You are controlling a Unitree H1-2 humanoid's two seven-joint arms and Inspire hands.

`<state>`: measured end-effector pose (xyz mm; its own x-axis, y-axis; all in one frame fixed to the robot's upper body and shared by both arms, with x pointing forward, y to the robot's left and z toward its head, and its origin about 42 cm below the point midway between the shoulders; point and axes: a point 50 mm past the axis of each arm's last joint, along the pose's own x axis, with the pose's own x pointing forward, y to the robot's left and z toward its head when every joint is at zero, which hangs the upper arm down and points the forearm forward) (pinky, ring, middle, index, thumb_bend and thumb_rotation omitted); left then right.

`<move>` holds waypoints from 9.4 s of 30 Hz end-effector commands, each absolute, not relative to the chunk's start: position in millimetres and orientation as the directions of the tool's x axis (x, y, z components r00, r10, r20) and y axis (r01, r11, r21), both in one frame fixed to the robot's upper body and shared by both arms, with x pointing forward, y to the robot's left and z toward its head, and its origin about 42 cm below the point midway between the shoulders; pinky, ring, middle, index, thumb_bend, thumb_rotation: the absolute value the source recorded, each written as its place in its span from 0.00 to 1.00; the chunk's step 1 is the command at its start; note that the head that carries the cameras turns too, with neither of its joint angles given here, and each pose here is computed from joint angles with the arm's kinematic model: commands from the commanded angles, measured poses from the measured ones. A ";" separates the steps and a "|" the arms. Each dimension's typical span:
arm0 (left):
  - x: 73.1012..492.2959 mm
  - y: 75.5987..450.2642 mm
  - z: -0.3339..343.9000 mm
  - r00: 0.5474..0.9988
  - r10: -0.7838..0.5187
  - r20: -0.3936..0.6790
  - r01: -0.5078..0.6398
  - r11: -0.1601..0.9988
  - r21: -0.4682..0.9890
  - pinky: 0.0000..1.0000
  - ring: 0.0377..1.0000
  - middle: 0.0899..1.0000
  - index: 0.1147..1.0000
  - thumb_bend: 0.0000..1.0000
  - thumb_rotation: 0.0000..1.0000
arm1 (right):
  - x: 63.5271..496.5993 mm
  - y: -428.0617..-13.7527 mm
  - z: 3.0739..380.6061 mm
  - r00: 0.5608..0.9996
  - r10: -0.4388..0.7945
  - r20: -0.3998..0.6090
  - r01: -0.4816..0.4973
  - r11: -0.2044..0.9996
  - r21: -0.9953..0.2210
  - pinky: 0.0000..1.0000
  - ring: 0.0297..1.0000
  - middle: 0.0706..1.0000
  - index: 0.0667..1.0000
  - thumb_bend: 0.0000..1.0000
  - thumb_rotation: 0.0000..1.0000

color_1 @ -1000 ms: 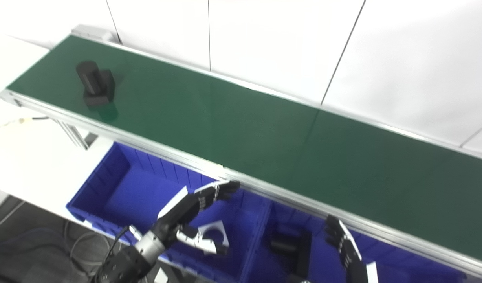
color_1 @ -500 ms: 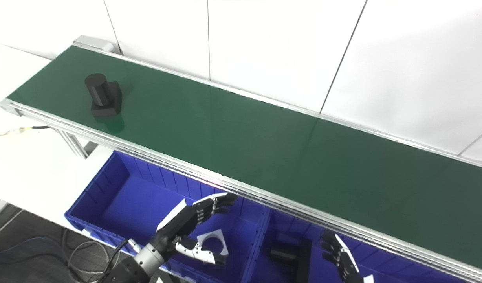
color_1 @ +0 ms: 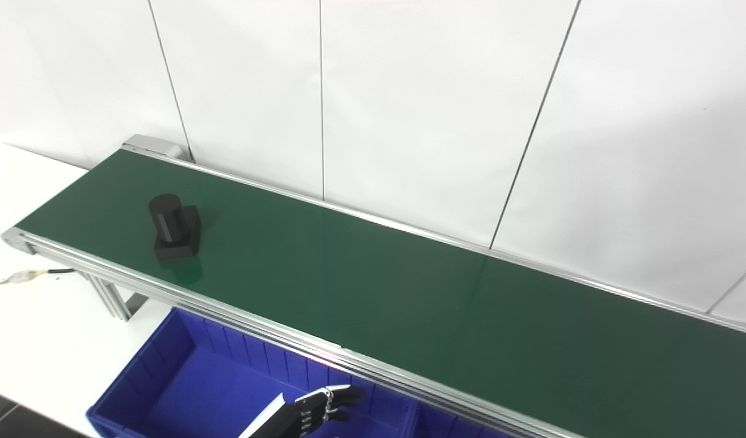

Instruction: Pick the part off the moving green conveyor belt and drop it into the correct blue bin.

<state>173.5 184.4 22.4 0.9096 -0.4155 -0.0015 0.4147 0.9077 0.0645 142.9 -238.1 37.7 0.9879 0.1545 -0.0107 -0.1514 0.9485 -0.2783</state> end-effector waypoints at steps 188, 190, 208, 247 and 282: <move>190.3 189.8 36.0 0.896 -0.438 0.077 0.426 0.895 0.132 0.76 0.81 0.81 0.75 0.92 0.13 | 400.7 48.0 208.5 0.920 0.392 0.000 -0.249 0.585 -0.772 0.80 0.84 0.89 0.92 0.93 0.51; 189.9 188.7 36.5 0.893 -0.442 0.079 0.431 0.893 0.127 0.76 0.81 0.81 0.75 0.91 0.13 | 402.7 51.5 206.1 0.922 0.388 -0.005 -0.249 0.581 -0.775 0.81 0.85 0.90 0.92 0.93 0.50; 185.0 187.5 36.8 0.897 -0.435 0.080 0.425 0.897 0.117 0.83 0.85 0.83 0.76 0.91 0.14 | 427.1 42.0 169.6 0.947 0.311 -0.079 -0.242 0.529 -0.814 0.70 0.77 0.84 0.89 0.89 0.42; 181.4 188.0 45.9 0.900 -0.421 0.113 0.410 0.906 0.105 0.84 0.87 0.85 0.77 0.89 0.11 | 382.6 -35.1 166.6 0.917 0.070 0.393 0.190 0.788 -0.585 0.18 0.24 0.44 0.45 0.52 0.00; 169.6 224.3 61.3 0.890 -0.432 0.146 0.424 0.902 0.078 0.85 0.87 0.85 0.80 0.84 0.06 | 211.1 -150.0 145.9 0.942 -0.021 0.336 0.212 0.812 -0.544 0.31 0.35 0.44 0.45 0.52 0.00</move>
<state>166.0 223.3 47.1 0.9002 -0.4301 0.0675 0.4264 0.9023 0.0630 212.6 -151.4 128.7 0.9703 -0.0484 0.2370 0.1831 0.7871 -0.5890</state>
